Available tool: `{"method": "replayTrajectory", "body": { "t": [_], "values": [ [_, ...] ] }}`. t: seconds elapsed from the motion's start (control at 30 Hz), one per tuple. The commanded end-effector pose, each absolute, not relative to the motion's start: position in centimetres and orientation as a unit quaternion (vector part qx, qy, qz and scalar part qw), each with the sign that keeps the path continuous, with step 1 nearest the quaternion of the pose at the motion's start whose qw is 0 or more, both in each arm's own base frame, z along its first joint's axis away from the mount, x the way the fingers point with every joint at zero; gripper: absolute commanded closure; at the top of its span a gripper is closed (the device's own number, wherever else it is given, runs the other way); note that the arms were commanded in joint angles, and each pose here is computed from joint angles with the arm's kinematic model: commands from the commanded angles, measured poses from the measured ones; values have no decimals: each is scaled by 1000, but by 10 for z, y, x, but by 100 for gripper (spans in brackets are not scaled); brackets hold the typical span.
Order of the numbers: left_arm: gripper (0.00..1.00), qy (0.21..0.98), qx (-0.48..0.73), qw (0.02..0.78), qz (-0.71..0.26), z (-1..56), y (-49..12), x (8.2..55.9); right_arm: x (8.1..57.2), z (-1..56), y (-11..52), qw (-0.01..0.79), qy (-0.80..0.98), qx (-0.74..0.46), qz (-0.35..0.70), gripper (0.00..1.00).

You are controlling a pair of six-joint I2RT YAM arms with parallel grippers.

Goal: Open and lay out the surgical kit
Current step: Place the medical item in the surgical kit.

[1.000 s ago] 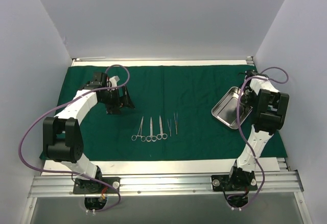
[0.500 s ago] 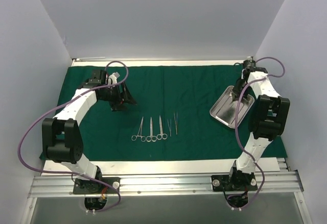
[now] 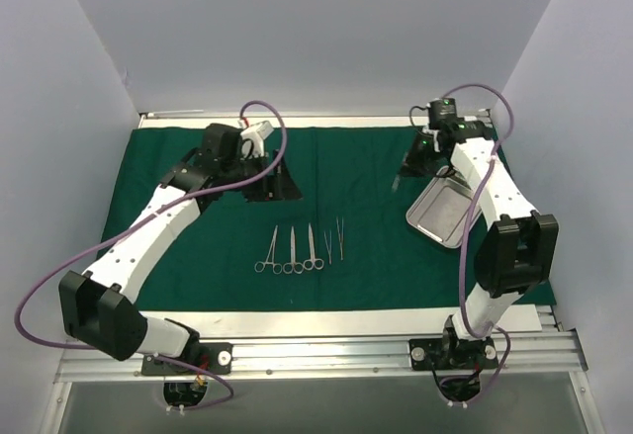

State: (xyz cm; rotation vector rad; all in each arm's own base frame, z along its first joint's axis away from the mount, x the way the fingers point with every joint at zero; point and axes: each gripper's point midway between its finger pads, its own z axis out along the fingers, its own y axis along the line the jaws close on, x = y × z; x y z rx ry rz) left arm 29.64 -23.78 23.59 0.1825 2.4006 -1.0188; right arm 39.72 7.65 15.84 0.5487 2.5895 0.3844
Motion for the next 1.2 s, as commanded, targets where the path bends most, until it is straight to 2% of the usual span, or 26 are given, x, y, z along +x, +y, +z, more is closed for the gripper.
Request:
{"method": "replayTrajectory", "body": {
  "t": [0.0, 0.2, 0.63, 0.87, 1.17],
  "values": [
    [18, 859, 105, 362, -348, 280, -253, 307, 384, 209, 126, 238, 932, 165, 218, 100],
    [15, 845, 158, 386, -335, 301, -296, 302, 372, 242, 177, 228, 923, 122, 285, 100],
    [8, 843, 208, 417, -267, 298, -325, 304, 352, 285, 237, 234, 904, 101, 344, 100],
    [9, 835, 222, 440, -243, 306, -329, 320, 345, 294, 242, 226, 899, 118, 356, 100],
    [13, 839, 235, 430, -236, 296, -341, 326, 337, 309, 255, 217, 888, 135, 383, 100]
  ]
}}
